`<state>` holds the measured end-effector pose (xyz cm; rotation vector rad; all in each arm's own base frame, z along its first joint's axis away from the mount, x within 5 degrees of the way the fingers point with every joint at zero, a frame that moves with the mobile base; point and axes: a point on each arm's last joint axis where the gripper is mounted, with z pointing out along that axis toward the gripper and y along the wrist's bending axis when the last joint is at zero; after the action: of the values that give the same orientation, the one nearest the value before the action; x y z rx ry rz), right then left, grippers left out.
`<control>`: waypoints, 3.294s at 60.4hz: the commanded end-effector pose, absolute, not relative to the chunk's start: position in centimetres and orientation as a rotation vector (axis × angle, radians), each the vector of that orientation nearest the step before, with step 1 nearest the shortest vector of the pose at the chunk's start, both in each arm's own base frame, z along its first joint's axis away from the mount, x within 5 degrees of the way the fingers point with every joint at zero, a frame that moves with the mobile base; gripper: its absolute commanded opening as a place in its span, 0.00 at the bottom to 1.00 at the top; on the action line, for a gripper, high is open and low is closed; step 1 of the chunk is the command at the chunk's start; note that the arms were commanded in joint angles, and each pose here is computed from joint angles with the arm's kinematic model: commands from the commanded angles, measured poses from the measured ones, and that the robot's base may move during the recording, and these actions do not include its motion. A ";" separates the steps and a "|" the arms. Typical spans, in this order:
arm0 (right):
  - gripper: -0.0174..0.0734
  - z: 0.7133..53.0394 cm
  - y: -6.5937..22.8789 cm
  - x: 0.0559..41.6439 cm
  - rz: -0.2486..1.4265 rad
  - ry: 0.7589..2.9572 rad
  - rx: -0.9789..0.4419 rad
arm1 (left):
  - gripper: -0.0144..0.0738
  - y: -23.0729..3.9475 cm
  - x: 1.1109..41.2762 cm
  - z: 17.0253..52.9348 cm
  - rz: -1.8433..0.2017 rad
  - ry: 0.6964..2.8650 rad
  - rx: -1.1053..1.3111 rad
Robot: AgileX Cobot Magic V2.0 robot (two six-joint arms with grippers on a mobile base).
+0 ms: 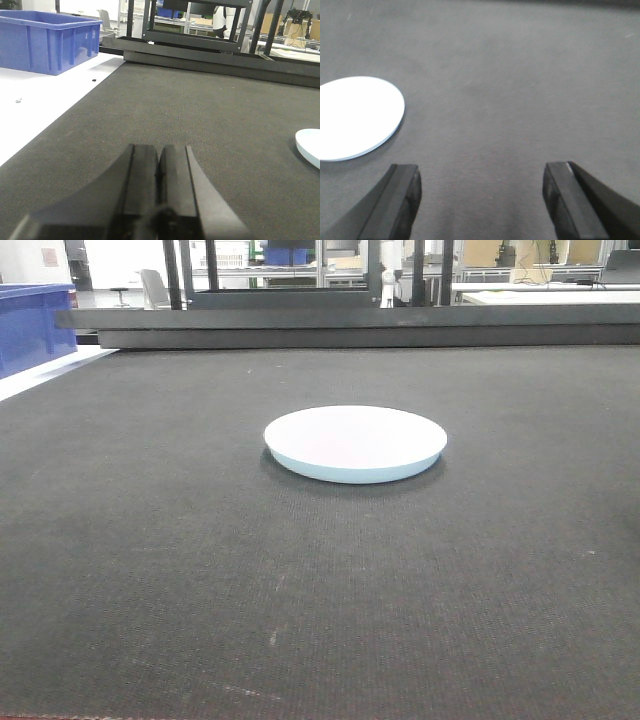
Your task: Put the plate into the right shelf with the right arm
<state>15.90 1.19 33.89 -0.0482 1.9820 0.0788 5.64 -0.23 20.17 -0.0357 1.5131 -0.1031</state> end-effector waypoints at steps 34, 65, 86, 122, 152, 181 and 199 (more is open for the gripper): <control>0.85 34.7 14.4 35.3 0.228 2.255 -0.244 | 0.11 -0.2 5.5 20.8 -0.111 1.421 -0.037; 0.71 27.5 15.9 40.8 0.071 2.418 -0.212 | 0.11 -0.2 5.5 20.8 -0.111 1.421 -0.037; 0.61 25.3 15.6 42.2 0.072 2.422 -0.204 | 0.11 -0.2 5.5 20.8 -0.111 1.421 -0.037; 0.26 24.1 15.6 42.8 0.075 2.420 -0.202 | 0.11 -0.2 5.5 20.8 -0.111 1.421 -0.037; 0.26 31.1 13.6 37.4 0.146 2.249 -0.191 | 0.11 -0.2 5.5 20.8 -0.111 1.421 -0.037; 0.26 32.8 8.9 23.8 0.256 2.018 -0.216 | 0.11 -0.2 5.5 20.8 -0.111 1.421 -0.037; 0.26 37.5 6.5 15.8 0.316 1.756 -0.249 | 0.11 -0.2 5.5 20.8 -0.111 1.421 -0.037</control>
<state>17.82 6.95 34.17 -0.2127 1.9621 0.2780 5.64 -0.23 20.17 -0.0357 1.5131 -0.1031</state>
